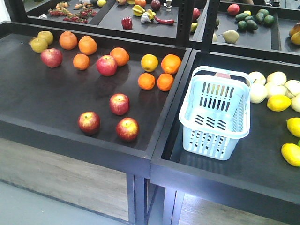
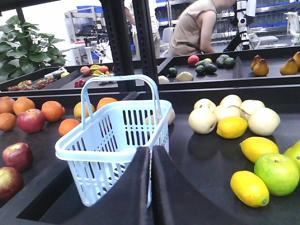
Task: Pick three apples into basket with both arms
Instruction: 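Turn the base toward the fruit table and approach the blue basket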
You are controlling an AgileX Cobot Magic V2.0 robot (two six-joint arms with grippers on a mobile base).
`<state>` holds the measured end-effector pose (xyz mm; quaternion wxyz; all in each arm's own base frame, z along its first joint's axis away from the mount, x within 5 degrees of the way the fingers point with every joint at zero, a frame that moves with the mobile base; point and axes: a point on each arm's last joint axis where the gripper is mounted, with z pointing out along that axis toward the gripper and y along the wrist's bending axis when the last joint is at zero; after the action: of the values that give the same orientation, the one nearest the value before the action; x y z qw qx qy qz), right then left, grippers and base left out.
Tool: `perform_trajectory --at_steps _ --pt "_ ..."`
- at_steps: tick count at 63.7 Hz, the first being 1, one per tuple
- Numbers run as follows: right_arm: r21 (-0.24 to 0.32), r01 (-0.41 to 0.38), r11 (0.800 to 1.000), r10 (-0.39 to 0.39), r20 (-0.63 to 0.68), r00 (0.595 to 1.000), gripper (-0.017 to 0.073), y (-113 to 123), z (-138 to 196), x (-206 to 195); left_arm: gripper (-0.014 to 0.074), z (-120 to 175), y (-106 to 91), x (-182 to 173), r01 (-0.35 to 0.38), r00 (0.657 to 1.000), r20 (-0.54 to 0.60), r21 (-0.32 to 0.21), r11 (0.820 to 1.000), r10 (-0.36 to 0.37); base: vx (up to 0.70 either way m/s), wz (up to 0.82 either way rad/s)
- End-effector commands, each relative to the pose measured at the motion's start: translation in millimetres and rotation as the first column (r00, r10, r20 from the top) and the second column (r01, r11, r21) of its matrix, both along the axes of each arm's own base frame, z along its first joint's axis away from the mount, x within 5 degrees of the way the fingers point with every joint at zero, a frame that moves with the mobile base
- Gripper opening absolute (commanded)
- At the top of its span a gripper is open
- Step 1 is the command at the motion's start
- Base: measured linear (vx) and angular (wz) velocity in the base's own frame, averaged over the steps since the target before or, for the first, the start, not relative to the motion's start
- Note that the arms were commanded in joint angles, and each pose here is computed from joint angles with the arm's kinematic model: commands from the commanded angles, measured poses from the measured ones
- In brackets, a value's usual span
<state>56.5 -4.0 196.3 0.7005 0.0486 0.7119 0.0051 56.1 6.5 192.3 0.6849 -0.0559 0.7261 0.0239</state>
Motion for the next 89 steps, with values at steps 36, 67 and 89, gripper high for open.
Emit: perform_trajectory --at_steps 36,67,89 --pt "-0.02 -0.007 1.0 0.009 0.071 0.997 -0.0004 0.9 2.8 -0.4 -0.0006 15.3 -0.5 -2.0 0.002 0.995 0.104 0.008 1.0 -0.003 0.11 -0.05" --pt "-0.02 -0.007 1.0 0.009 0.071 0.997 -0.0004 0.9 2.8 -0.4 -0.0006 15.3 -0.5 -2.0 0.002 0.995 0.104 0.008 1.0 -0.003 0.11 -0.08" --pt "-0.02 -0.007 1.0 0.009 0.071 0.997 -0.0004 0.9 2.8 -0.4 -0.0006 15.3 -0.5 -2.0 0.002 0.995 0.104 0.008 1.0 -0.003 0.08 -0.14"
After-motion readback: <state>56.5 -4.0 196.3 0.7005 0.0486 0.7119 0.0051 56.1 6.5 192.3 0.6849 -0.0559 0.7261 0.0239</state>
